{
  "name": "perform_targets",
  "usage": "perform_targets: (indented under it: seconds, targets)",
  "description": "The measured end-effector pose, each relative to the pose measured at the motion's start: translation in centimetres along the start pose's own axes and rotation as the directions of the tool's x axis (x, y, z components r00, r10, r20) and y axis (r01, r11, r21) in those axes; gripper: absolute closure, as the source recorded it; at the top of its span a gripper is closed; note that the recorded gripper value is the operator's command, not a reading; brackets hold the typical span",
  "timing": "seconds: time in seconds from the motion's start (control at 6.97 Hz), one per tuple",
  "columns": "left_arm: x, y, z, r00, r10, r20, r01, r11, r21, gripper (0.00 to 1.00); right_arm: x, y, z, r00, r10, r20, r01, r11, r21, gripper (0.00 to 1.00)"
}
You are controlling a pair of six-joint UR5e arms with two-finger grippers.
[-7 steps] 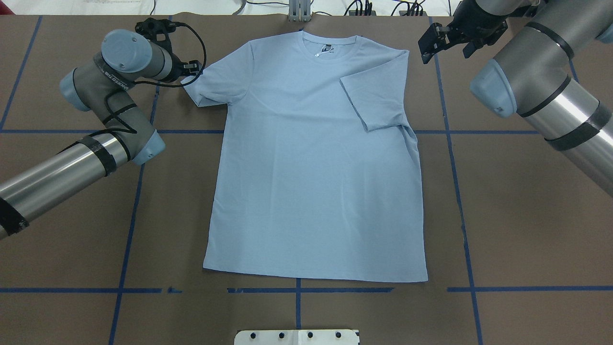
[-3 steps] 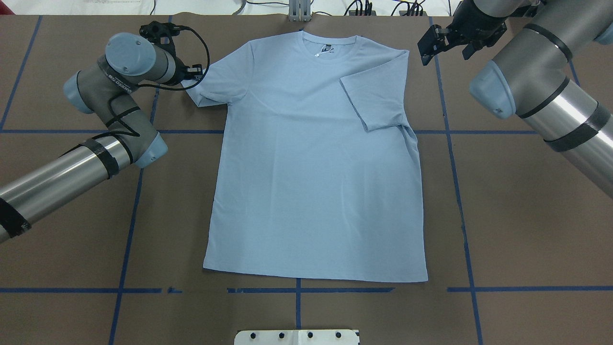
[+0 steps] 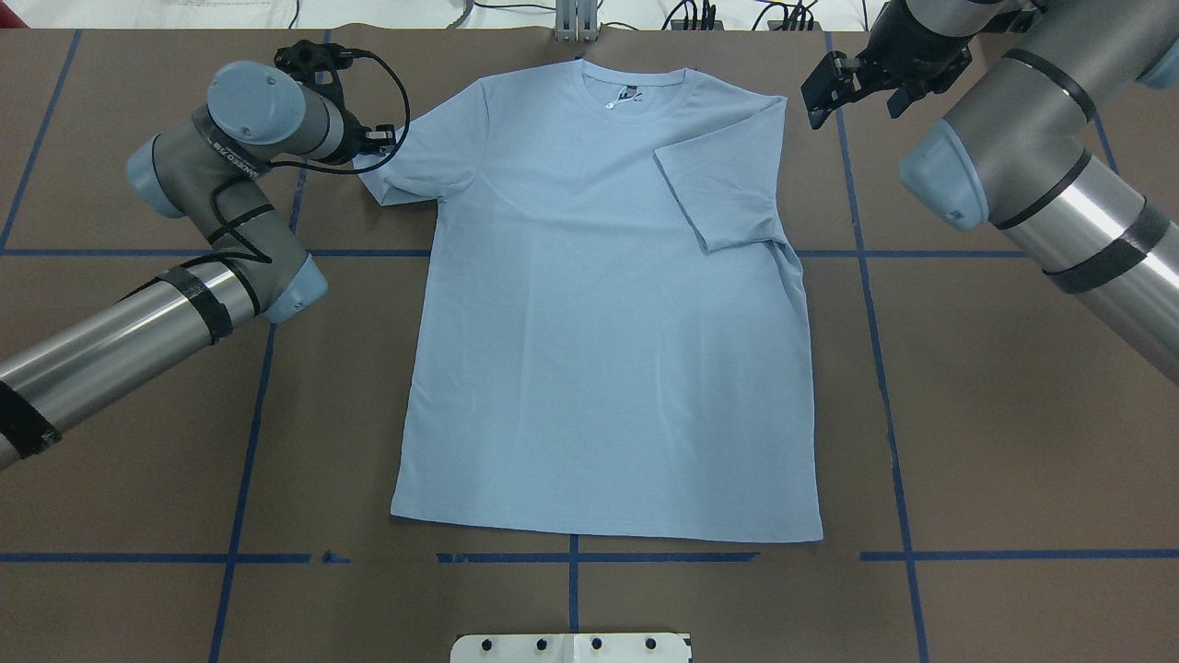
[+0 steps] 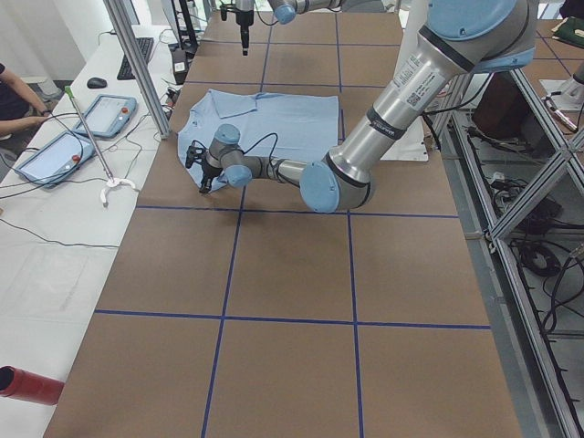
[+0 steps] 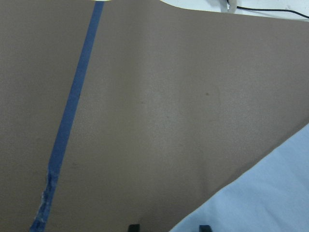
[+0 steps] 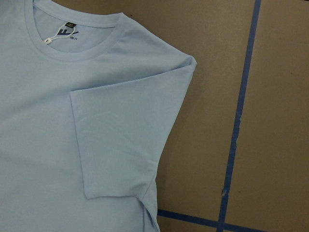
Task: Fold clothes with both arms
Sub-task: 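Move the left gripper toward the sleeve nearest it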
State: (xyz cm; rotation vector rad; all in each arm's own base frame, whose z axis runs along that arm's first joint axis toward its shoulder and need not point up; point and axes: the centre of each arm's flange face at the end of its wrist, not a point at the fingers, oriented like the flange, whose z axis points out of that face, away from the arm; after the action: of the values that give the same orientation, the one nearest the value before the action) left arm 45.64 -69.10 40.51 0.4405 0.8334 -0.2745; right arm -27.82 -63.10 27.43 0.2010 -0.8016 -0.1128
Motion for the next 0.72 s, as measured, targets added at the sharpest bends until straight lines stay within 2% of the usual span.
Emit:
perform_targets:
  seconds: [0.29, 0.72]
  targets:
    - [1.15, -0.08, -1.11, 1.000, -0.003, 0.003, 0.003, 1.000, -0.031, 1.00, 0.18, -0.08, 0.67, 1.000, 0.002, -0.004, -0.002, 1.000, -0.007, 0.00]
    - [1.62, -0.22, -1.57, 1.000, -0.015, 0.004, 0.015, 0.999, -0.042, 1.00, 0.09, 0.00, 1.10, 1.000, 0.001, -0.013, -0.001, 1.000, -0.006, 0.00]
